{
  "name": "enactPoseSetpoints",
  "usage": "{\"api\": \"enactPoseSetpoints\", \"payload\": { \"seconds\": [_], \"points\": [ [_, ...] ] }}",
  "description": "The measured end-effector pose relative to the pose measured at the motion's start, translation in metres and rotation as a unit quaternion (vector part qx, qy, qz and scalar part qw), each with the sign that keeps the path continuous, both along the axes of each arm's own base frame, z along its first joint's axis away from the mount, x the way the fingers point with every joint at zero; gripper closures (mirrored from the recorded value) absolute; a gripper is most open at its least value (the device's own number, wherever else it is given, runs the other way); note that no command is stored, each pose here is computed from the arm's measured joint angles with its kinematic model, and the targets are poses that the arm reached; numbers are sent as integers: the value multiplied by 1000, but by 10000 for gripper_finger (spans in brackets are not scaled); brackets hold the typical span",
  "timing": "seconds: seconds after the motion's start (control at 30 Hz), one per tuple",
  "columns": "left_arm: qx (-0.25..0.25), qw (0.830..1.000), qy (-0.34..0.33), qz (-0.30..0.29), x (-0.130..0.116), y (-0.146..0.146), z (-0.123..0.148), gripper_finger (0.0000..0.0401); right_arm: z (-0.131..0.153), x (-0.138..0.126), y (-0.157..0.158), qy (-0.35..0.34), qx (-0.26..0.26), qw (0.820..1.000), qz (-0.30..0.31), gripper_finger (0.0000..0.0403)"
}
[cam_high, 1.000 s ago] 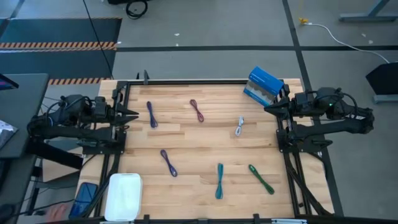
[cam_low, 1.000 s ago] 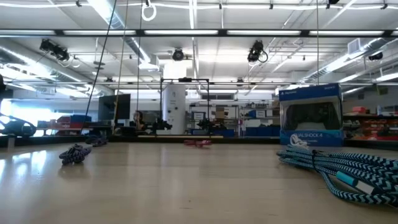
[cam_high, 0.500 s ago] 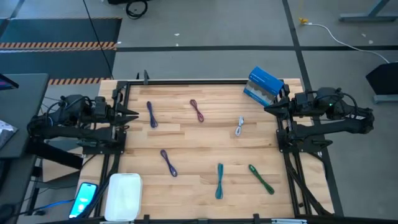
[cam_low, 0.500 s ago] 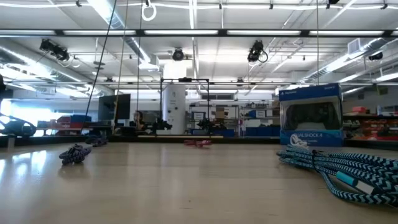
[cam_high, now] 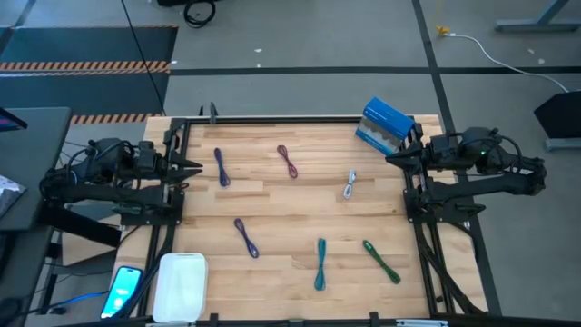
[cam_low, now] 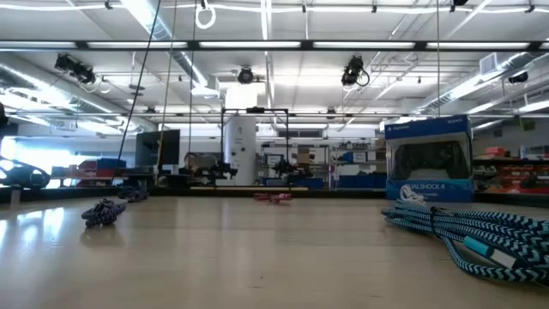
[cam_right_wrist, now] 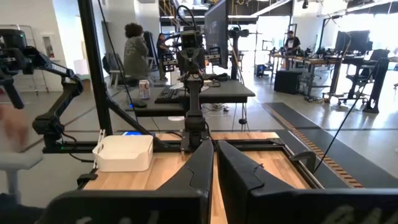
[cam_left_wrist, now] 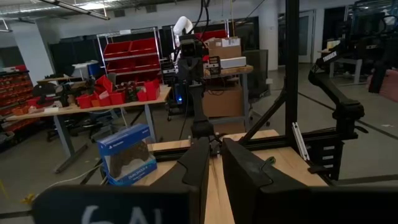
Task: Pick and place USB-C Cables
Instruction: Put the bottom dark blue charger cable into the white bin
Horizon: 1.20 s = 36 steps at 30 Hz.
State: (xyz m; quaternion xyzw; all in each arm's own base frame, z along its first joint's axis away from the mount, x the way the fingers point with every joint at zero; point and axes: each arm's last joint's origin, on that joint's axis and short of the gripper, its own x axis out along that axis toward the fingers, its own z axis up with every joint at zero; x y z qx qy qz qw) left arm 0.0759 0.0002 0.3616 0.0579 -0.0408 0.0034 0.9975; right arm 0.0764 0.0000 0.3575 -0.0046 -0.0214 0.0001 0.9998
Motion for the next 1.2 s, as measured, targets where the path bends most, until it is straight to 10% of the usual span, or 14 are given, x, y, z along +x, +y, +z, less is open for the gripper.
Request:
{"api": "enactPoseSetpoints", "payload": {
  "seconds": [0.77,1.2],
  "points": [
    [0,1000,-30,0,-1,0,6,348,26,-5,0,-136,4,991,-3,375],
    [-27,994,68,82,42,5,-26,348,-32,56,-4,30,17,997,-72,374]
  ]
}}
